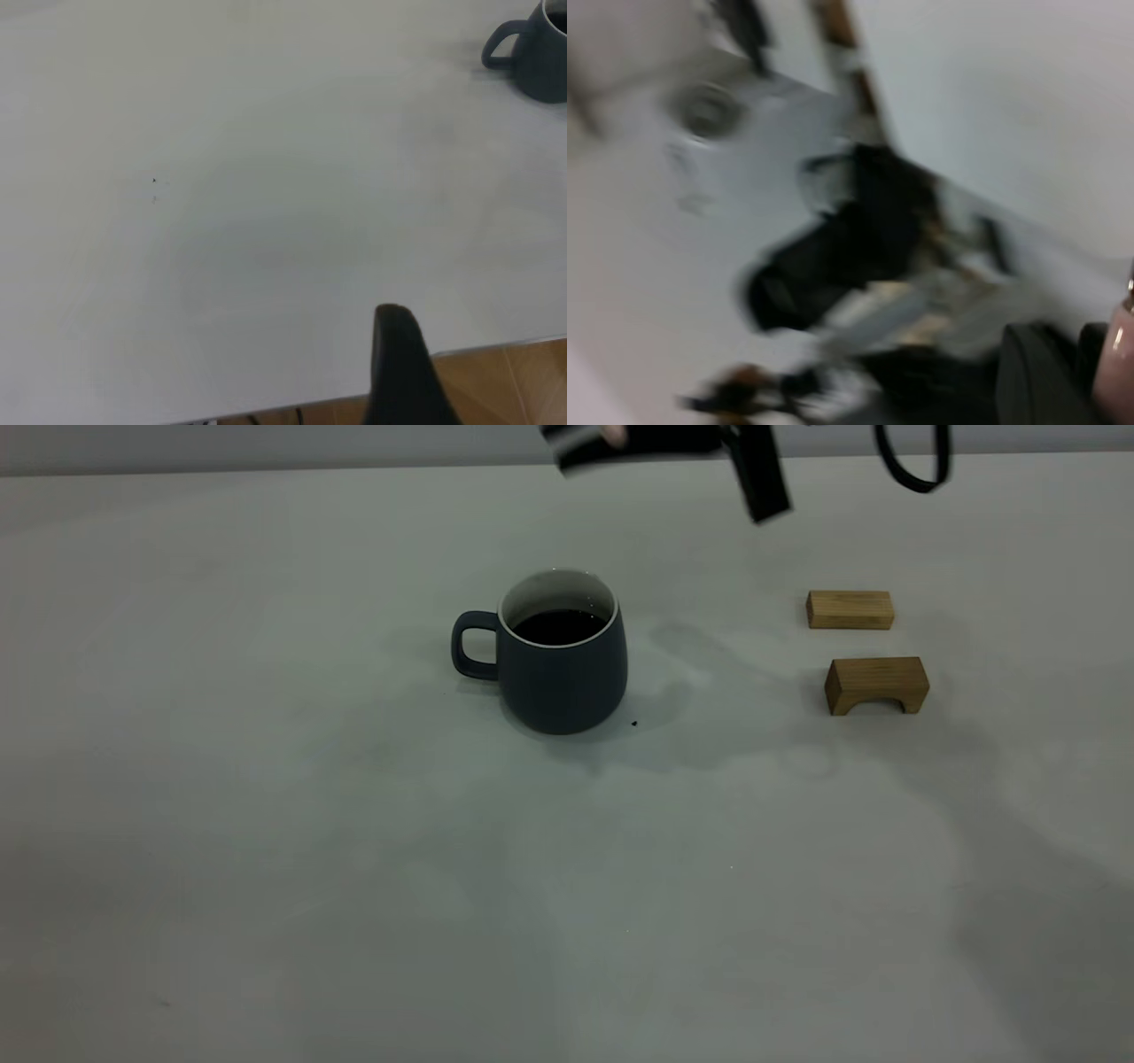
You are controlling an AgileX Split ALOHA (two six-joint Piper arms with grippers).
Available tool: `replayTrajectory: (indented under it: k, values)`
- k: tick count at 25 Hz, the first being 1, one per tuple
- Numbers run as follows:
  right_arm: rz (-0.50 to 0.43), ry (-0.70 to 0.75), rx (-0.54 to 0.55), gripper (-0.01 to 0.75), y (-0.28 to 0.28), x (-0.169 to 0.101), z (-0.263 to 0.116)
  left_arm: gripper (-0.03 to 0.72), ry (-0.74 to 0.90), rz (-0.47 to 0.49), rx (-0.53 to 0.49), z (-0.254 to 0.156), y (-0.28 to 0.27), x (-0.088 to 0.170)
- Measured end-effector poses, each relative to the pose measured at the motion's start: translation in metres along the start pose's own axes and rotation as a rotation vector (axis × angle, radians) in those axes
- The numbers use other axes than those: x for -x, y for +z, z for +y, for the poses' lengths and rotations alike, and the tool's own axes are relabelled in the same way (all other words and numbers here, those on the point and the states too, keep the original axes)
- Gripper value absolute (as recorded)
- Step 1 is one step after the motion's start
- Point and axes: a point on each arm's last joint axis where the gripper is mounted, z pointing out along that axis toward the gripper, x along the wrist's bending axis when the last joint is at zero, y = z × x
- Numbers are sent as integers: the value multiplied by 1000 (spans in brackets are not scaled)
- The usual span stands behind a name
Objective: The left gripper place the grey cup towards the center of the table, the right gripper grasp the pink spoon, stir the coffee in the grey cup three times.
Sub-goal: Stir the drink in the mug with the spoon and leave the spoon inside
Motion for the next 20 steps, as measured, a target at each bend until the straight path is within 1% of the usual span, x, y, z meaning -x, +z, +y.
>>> replayTrajectory:
  k: [3,5,7,9,11,12,14,18,20]
  values:
    - [103,266,34,105,1,-9,4,519,0,0,0,0,0,0]
    - [159,521,33,105,0,-13,6,519,0,0,0,0,0,0]
    - [201,770,13,105,3,-17,6,519,0,0,0,0,0,0]
    - [222,1013,-21,105,7,-20,5,519,0,0,0,0,0,0]
    - [228,1169,-49,105,12,-21,3,519,0,0,0,0,0,0]
    - [225,1214,-57,105,14,-21,2,519,0,0,0,0,0,0]
    - [216,1245,-68,105,19,-17,2,519,0,0,0,0,0,0]
    - [212,1227,-70,105,34,0,21,519,0,0,0,0,0,0]
    - [208,1212,-61,105,43,14,35,519,0,0,0,0,0,0]
